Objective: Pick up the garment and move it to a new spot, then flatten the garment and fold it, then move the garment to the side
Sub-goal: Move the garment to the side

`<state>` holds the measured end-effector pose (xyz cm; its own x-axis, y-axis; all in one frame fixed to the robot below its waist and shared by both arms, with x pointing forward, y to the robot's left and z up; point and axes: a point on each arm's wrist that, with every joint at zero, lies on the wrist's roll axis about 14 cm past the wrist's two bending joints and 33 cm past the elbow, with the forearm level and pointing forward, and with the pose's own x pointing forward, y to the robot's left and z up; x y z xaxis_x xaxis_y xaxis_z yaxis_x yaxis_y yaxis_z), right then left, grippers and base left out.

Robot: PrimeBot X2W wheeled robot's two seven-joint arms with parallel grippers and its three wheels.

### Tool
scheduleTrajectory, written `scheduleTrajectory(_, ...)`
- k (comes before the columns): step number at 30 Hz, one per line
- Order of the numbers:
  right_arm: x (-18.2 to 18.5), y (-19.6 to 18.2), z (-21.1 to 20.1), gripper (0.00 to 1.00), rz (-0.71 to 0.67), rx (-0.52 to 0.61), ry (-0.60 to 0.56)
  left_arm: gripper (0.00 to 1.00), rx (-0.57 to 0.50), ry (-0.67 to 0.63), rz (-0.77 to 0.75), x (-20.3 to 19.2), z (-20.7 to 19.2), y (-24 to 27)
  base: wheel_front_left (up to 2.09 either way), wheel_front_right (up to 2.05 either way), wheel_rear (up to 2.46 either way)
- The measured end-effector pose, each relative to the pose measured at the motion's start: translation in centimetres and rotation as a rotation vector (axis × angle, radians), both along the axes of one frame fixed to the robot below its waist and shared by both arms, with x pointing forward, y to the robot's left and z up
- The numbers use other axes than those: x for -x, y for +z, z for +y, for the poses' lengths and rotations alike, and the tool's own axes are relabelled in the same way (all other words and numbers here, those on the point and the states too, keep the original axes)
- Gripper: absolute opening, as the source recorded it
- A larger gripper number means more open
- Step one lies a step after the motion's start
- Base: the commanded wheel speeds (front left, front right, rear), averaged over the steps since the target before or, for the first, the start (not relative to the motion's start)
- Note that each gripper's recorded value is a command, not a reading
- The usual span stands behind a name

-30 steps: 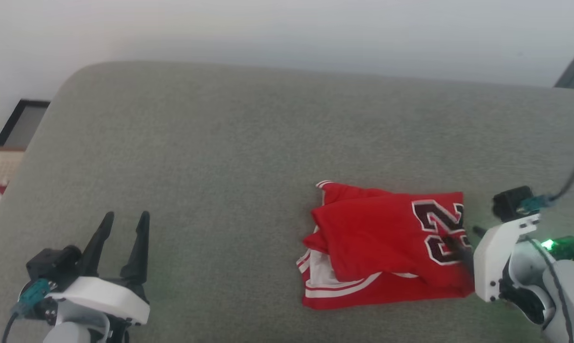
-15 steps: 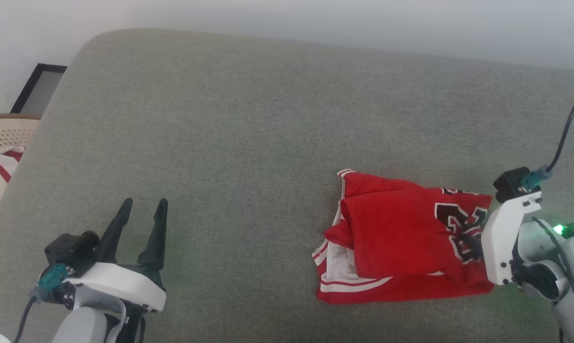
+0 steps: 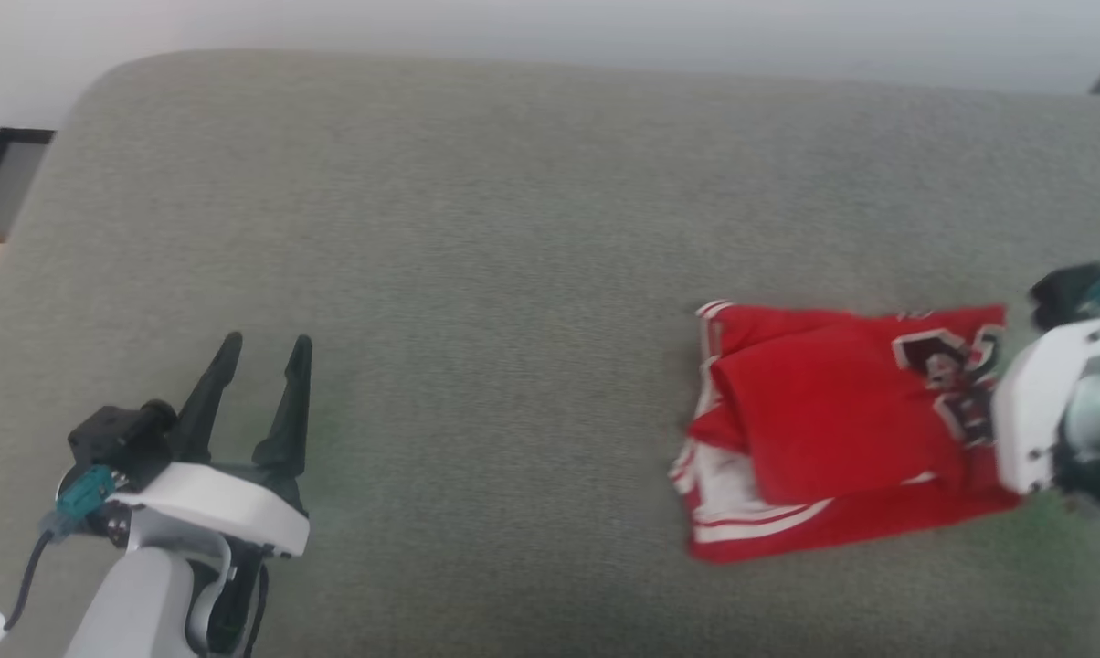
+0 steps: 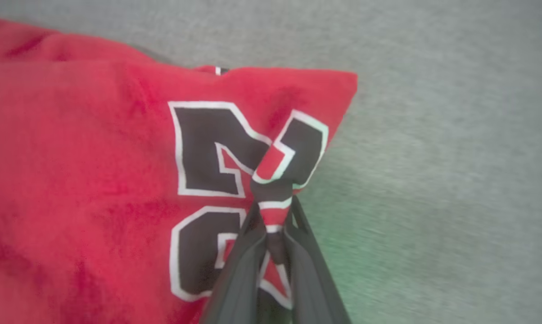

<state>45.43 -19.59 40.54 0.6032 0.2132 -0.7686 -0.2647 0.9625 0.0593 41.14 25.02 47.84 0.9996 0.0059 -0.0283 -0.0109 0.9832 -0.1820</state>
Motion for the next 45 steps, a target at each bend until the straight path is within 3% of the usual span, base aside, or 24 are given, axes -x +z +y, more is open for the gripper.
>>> scheduleTrajectory(11, -2.4, 4.9, -10.4, 0.0, -0.135, 0.134, -0.191, 1.0, 0.005, -0.163, -0.031, -5.4, -5.6, 0.0, 0.0, 0.0, 0.0)
scheduleTrajectory(24, -3.2, 8.8, -22.4, 0.0, -0.265, 0.38, -0.367, 1.0, 0.02, -0.384, -0.042, -11.3, -13.7, -1.7, 0.0, 0.0, 0.0)
scheduleTrajectory(31, -2.5, 8.9, -27.1, 0.0, -0.264, 0.53, -0.421, 1.0, 0.036, -0.476, -0.032, -13.3, -17.2, -3.4, 0.0, 0.0, 0.0)
scheduleTrajectory(45, -2.9, 2.1, -27.6, 0.0, -0.155, 0.544, -0.432, 1.0, 0.046, -0.539, -0.002, -15.2, -19.3, -5.9, 0.0, 0.0, 0.0)
